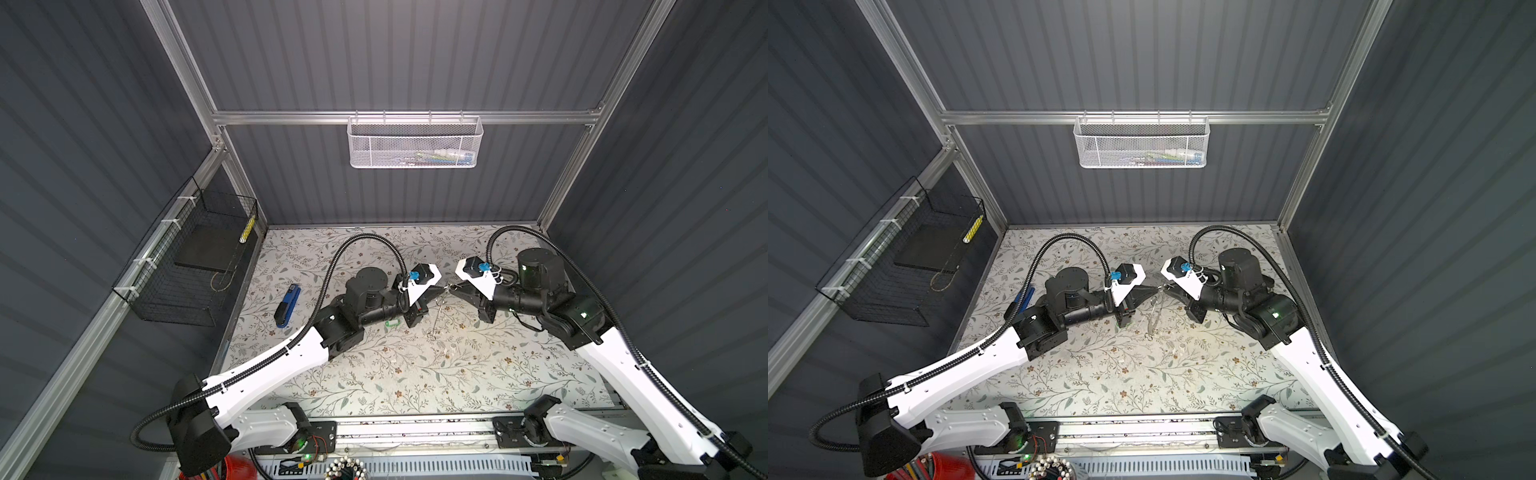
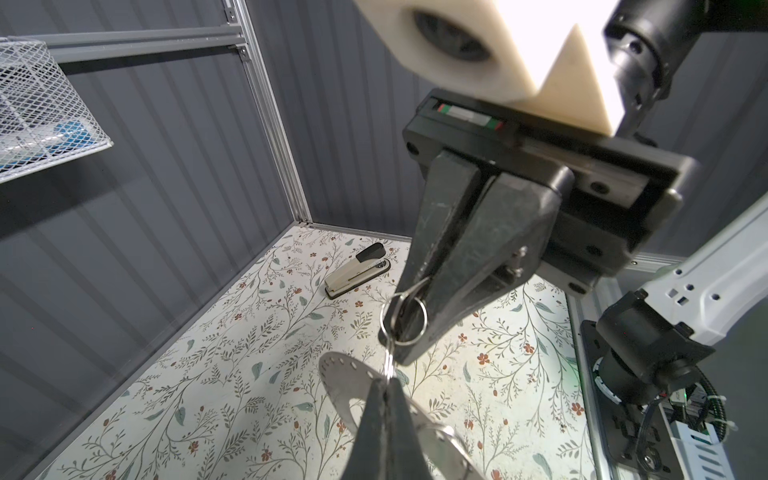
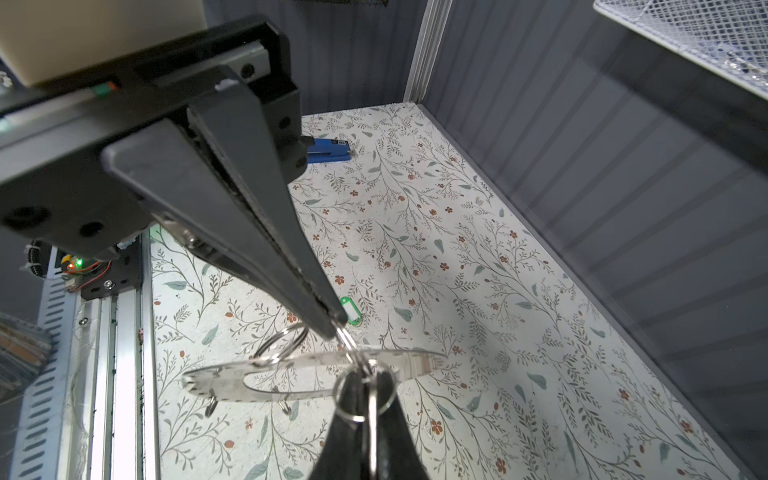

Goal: Put the keys on the keyring
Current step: 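Move the right gripper in to the split ring held by the left gripper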

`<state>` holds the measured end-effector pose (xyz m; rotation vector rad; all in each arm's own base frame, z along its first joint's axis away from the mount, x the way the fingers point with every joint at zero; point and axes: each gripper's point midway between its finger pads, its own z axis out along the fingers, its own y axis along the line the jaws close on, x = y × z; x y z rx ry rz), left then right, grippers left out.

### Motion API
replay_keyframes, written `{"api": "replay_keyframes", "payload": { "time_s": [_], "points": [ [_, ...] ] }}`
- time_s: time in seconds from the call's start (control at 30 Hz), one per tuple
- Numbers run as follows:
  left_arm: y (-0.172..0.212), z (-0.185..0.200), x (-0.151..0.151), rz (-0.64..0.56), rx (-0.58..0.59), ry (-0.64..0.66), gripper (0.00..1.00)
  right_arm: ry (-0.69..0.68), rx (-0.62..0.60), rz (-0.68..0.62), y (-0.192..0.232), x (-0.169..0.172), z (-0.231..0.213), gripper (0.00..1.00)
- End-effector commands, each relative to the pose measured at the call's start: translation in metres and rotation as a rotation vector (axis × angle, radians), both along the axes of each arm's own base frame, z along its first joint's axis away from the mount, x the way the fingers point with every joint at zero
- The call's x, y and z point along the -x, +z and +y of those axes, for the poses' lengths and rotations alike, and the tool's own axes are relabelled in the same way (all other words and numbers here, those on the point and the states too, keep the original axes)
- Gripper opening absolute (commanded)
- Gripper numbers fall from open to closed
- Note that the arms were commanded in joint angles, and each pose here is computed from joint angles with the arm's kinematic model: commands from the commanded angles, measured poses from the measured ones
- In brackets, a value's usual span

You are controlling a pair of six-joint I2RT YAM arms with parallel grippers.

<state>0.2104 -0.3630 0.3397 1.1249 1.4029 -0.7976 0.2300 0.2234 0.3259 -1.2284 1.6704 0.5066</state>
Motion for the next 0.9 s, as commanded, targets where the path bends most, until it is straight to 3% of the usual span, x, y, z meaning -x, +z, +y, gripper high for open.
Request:
{"api": "replay_keyframes", "payload": {
  "time_s": [0.0, 0.33, 0.57, 0.8, 0.83, 0.87],
  "points": [
    [0.011, 0.001, 0.003, -0.023, -0.002, -0.015, 0.0, 0.002, 0.14, -0.064, -0.009, -0.001, -0.009, 0.0],
    [0.015, 0.01, 0.0, -0.046, 0.004, 0.029, 0.0, -0.053, 0.366, -0.139, -0.026, -0.01, -0.035, 0.0],
    [0.003, 0.004, 0.0, -0.018, -0.025, 0.005, 0.0, -0.029, 0.391, -0.179, -0.02, -0.009, -0.031, 0.0],
    [-0.016, -0.007, -0.003, 0.052, -0.023, -0.009, 0.0, 0.021, 0.319, -0.179, -0.011, -0.006, -0.014, 0.0],
    [-0.017, -0.007, -0.005, 0.058, -0.021, 0.0, 0.02, 0.023, 0.319, -0.174, -0.013, -0.007, -0.013, 0.0],
    [-0.019, -0.005, -0.008, 0.066, -0.02, 0.012, 0.11, 0.023, 0.323, -0.17, -0.014, -0.008, -0.012, 0.0]
  ]
}}
